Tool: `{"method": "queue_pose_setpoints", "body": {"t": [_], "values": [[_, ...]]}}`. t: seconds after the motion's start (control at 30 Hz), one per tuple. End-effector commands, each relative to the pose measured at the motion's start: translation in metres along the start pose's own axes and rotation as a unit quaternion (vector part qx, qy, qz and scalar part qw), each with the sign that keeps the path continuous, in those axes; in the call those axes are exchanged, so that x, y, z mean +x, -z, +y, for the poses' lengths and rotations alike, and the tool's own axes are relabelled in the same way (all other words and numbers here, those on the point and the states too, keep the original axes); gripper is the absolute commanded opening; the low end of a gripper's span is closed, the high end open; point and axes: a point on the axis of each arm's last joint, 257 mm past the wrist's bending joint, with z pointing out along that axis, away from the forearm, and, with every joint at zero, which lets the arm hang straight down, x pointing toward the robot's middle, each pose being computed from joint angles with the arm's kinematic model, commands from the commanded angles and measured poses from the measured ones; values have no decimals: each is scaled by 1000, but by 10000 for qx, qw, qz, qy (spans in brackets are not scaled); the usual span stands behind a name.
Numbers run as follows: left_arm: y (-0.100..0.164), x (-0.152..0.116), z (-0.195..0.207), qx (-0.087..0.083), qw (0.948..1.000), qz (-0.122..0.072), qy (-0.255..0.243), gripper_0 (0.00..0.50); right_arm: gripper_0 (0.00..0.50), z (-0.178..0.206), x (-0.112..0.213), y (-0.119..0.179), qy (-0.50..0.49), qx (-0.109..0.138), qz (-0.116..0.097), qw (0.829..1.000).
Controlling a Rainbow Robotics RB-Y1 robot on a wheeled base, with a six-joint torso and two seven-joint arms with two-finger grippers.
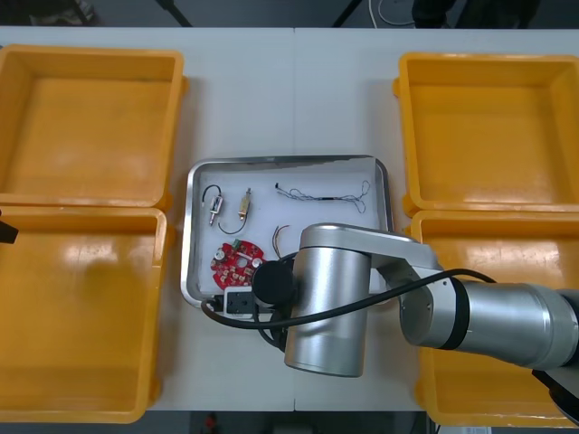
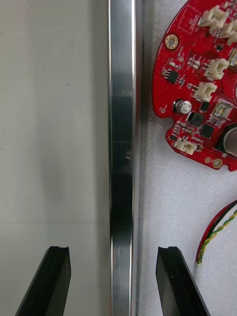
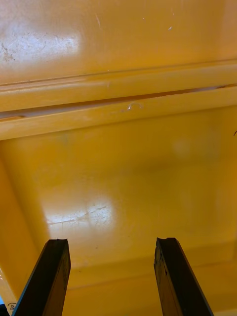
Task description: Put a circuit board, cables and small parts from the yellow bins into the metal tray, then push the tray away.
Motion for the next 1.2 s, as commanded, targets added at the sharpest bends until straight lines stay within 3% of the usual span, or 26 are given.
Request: {"method": "queue_pose_setpoints", "body": {"t": [0.03,0.33,0.37,0.4,0.43,0.5,0.8,1.2], "values": [[13,0,12,-199,9997,-85,72,500,500,-2,-24,2,267,81,-212,9994],[13,0,12,-199,9997,-85,72,500,484,-9,-29,-7,212,160,-203,9994],[13,0,12,-199,9997,-85,72,500,421,-9,-29,-7,204,153,-204,9995],[13,0,12,-199,9997,-85,72,500,305,-9,-30,-7,217,155,-197,9994],[13,0,12,-199,9997,-85,72,500,149,-9,-30,-6,211,160,-205,9994],[13,0,12,-199,9997,-85,72,500,13,-8,-30,-6,221,149,-202,9994],[13,0,12,-199,9997,-85,72,500,0,-18,-33,-1,298,276,-221,9989],[13,0,12,-199,9997,-85,72,500,0,-50,-32,4,393,683,-138,9968]]}}
